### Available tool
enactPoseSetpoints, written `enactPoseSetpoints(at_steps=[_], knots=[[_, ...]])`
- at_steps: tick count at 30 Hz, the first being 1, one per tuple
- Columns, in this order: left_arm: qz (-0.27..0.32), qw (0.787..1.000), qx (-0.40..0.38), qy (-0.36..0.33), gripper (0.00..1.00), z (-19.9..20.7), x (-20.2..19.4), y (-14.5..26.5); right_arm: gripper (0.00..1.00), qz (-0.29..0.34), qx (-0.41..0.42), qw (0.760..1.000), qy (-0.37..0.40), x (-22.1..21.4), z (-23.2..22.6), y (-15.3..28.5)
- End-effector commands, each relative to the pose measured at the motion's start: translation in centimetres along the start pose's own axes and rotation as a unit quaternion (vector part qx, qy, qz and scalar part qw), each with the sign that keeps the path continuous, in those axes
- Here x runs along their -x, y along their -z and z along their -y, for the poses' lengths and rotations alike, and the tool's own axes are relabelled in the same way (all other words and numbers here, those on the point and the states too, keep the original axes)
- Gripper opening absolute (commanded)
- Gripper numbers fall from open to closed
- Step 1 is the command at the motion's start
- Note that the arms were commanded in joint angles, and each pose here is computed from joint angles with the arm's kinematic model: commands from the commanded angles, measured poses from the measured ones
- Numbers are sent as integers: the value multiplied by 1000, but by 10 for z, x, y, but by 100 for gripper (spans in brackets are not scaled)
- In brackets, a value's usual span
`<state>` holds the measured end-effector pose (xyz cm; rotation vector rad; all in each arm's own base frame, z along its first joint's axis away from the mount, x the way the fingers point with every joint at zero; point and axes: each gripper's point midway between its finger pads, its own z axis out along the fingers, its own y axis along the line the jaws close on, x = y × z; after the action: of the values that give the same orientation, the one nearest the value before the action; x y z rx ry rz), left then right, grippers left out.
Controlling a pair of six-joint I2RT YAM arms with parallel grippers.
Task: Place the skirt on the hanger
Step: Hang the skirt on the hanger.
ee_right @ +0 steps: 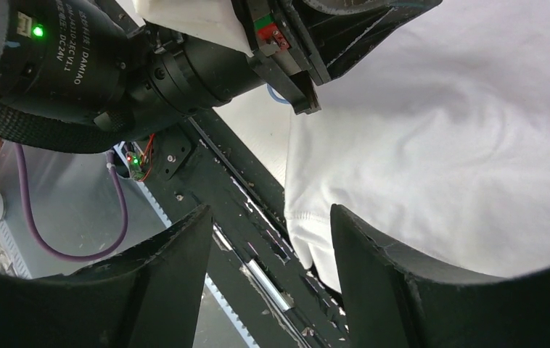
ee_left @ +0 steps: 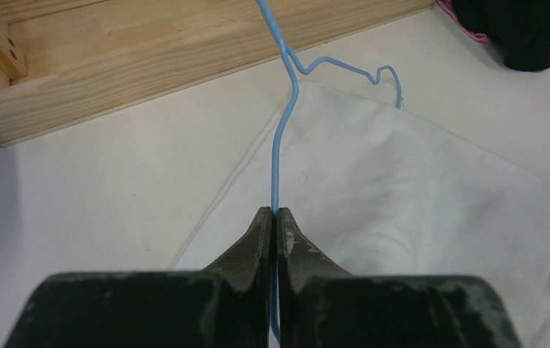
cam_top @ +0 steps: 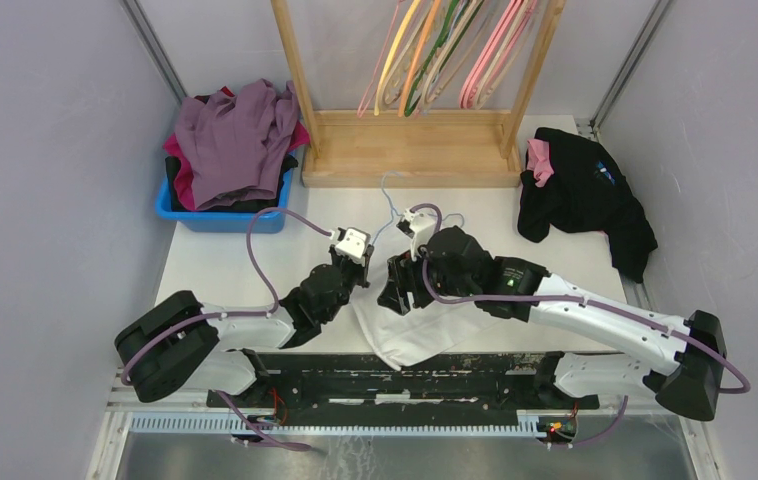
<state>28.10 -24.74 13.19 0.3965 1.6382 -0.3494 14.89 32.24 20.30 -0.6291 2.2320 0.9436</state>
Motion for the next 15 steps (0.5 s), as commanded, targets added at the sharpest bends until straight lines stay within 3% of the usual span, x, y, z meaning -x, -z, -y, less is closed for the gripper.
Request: enactPoseSetpoints(at_steps=[1, 15], knots=[[56, 998, -7, 13, 3, 6, 41, -6, 66, 35, 14, 999, -3, 17, -8, 10], [98, 995, 7, -16, 3, 4, 89, -14, 69, 56, 0, 998, 5, 8, 5, 31]])
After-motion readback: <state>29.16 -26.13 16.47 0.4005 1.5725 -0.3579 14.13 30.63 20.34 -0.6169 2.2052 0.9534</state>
